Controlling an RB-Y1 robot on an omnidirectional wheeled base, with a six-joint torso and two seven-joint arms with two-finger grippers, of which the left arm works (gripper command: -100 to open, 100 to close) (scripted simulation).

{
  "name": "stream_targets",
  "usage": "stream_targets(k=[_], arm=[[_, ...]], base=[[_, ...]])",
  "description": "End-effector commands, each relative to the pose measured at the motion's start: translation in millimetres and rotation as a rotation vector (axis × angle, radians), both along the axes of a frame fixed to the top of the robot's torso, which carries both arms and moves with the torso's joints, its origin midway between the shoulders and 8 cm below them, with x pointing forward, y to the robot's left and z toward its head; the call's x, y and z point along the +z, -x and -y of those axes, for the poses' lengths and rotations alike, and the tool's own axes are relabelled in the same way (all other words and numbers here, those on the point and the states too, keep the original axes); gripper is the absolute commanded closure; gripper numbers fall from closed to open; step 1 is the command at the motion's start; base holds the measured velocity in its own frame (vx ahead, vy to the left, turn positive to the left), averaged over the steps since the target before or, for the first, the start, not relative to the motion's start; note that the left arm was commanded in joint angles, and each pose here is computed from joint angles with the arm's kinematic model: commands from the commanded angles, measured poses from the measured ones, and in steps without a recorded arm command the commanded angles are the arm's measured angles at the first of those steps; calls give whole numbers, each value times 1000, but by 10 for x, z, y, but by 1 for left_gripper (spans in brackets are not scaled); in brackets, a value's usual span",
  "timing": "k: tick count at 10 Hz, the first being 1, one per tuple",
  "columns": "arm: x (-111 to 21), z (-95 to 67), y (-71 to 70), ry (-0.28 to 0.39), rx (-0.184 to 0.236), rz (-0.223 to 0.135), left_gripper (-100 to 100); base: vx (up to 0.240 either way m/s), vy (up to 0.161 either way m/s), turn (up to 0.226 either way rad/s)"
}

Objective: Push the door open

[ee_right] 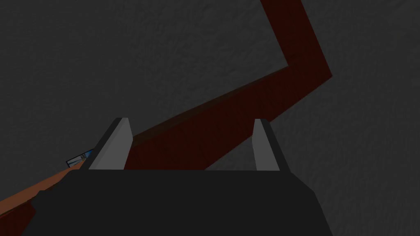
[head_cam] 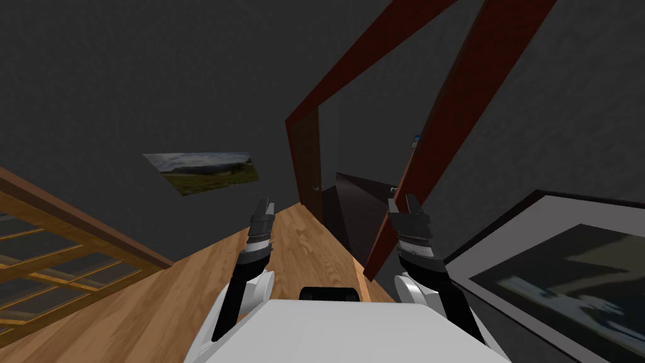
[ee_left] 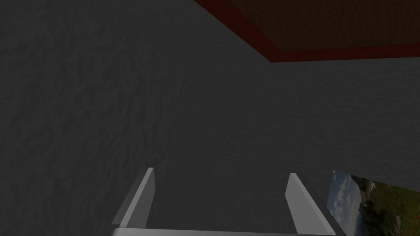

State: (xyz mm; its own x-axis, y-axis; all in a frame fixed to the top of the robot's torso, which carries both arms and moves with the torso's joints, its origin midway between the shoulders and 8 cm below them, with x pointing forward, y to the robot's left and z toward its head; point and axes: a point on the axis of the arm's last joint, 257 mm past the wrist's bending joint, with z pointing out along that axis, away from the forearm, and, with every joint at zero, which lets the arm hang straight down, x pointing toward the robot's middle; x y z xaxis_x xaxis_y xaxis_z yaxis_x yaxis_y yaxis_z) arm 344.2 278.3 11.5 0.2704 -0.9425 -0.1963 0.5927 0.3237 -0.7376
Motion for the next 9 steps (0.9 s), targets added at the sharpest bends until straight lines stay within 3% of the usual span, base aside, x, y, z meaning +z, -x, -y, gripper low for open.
stream_targets(k=[1,7,9], arm=[[-104,59,-77,6,-26,-15,-100],[-357,207,-251,22,-87,-52,-100],[-498,294,-342,30,-120,-73,-100]], base=[[160,20,-14],[91,45,-22],[117,53,-28]])
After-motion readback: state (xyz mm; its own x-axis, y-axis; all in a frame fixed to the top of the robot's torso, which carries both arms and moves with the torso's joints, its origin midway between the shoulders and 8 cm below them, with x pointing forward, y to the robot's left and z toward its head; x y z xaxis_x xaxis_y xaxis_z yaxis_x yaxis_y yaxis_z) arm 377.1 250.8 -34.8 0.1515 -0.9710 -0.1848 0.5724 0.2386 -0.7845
